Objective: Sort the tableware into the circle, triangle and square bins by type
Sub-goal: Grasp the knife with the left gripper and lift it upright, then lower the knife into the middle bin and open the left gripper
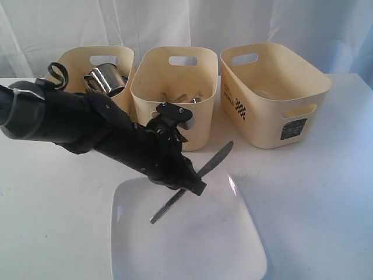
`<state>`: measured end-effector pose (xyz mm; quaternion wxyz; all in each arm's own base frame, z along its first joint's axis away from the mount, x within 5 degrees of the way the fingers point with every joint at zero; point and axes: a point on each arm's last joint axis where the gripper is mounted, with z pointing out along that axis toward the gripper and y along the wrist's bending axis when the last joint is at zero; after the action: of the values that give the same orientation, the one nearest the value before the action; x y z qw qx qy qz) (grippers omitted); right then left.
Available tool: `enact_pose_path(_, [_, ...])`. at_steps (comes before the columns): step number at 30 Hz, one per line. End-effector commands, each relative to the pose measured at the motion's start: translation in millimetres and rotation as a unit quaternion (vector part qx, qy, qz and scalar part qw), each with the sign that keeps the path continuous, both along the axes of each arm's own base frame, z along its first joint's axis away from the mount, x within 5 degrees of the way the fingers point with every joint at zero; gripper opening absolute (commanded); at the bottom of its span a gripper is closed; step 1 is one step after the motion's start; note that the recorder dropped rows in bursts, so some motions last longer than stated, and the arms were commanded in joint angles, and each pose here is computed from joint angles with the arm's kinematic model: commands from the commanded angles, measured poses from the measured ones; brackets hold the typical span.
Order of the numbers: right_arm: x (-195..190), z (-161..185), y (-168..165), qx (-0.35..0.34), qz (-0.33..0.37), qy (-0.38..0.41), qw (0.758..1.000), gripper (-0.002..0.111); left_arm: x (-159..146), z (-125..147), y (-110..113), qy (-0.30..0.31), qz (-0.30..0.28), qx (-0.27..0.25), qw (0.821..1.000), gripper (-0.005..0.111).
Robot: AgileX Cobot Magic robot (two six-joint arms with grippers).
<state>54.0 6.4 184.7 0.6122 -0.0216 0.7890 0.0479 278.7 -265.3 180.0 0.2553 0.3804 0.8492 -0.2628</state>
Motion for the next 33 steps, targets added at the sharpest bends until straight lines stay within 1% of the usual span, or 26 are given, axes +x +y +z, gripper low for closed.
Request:
enact_pose_path(1, [0.2, -1.0, -0.6, -0.002, -0.004, -0.003, 1.000, 0.000, -4.9, 23.2, 2.0, -0.026, -0.002, -0.018, 1.000, 0.000])
enact_pose_path(4, [0.2, -1.0, -0.6, -0.002, -0.004, -0.003, 1.000, 0.000, -1.3, 41.8, 6.3, -0.073, 0.022, -0.029, 0.997, 0.000])
enact_pose_path(5, [0.2, -1.0, -0.6, -0.002, -0.004, -0.003, 1.000, 0.000, 2.1, 49.7, 9.0, -0.110, 0.033, -0.028, 0.993, 0.000])
enact_pose_path(6, [0.2, -1.0, -0.6, -0.002, -0.004, -0.003, 1.000, 0.000, 3.9, 53.0, 10.3, -0.129, 0.037, -0.026, 0.991, 0.000])
enact_pose_path(7, [0.2, -1.0, -0.6, -0.002, -0.004, -0.003, 1.000, 0.000, 7.4, 58.6, 12.7, -0.161, 0.046, -0.022, 0.986, 0.000])
enact_pose_path(8, [0.2, -1.0, -0.6, -0.002, -0.004, -0.003, 1.000, 0.000, 9.3, 61.5, 14.1, -0.178, 0.051, -0.019, 0.982, 0.000])
enact_pose_path(11, [0.2, -1.0, -0.6, -0.002, -0.004, -0.003, 1.000, 0.000, 21.3, 67.8, 20.6, -0.245, 0.098, -0.004, 0.964, 0.000])
enact_pose_path(15, [0.2, -1.0, -0.6, -0.002, -0.004, -0.003, 1.000, 0.000, 27.3, 72.7, 24.3, -0.295, 0.110, 0.011, 0.949, 0.000])
enact_pose_path(19, [0.2, -1.0, -0.6, -0.002, -0.004, -0.003, 1.000, 0.000, 34.4, 82.1, 28.0, -0.359, 0.134, 0.013, 0.924, 0.000])
enact_pose_path(21, [0.2, -1.0, -0.6, -0.002, -0.004, -0.003, 1.000, 0.000, 36.5, 88.2, 27.7, -0.394, 0.135, 0.005, 0.909, 0.000])
enact_pose_path(23, [0.2, -1.0, -0.6, -0.002, -0.004, -0.003, 1.000, 0.000, 38.0, 95.0, 26.1, -0.427, 0.137, -0.017, 0.894, 0.000])
enact_pose_path(26, [0.2, -1.0, -0.6, -0.002, -0.004, -0.003, 1.000, 0.000, 39.9, 100.2, 22.8, -0.461, 0.136, -0.049, 0.876, 0.000])
enact_pose_path(28, [0.2, -1.0, -0.6, -0.002, -0.004, -0.003, 1.000, 0.000, 43.3, 100.4, 23.2, -0.479, 0.140, -0.059, 0.864, 0.000])
enact_pose_path(29, [0.2, -1.0, -0.6, -0.002, -0.004, -0.003, 1.000, 0.000, 46.3, 99.5, 23.5, -0.482, 0.146, -0.064, 0.862, 0.000])
enact_pose_path(33, [0.2, -1.0, -0.6, -0.002, -0.004, -0.003, 1.000, 0.000, 66.2, 93.8, 25.8, -0.471, 0.167, -0.067, 0.864, 0.000])
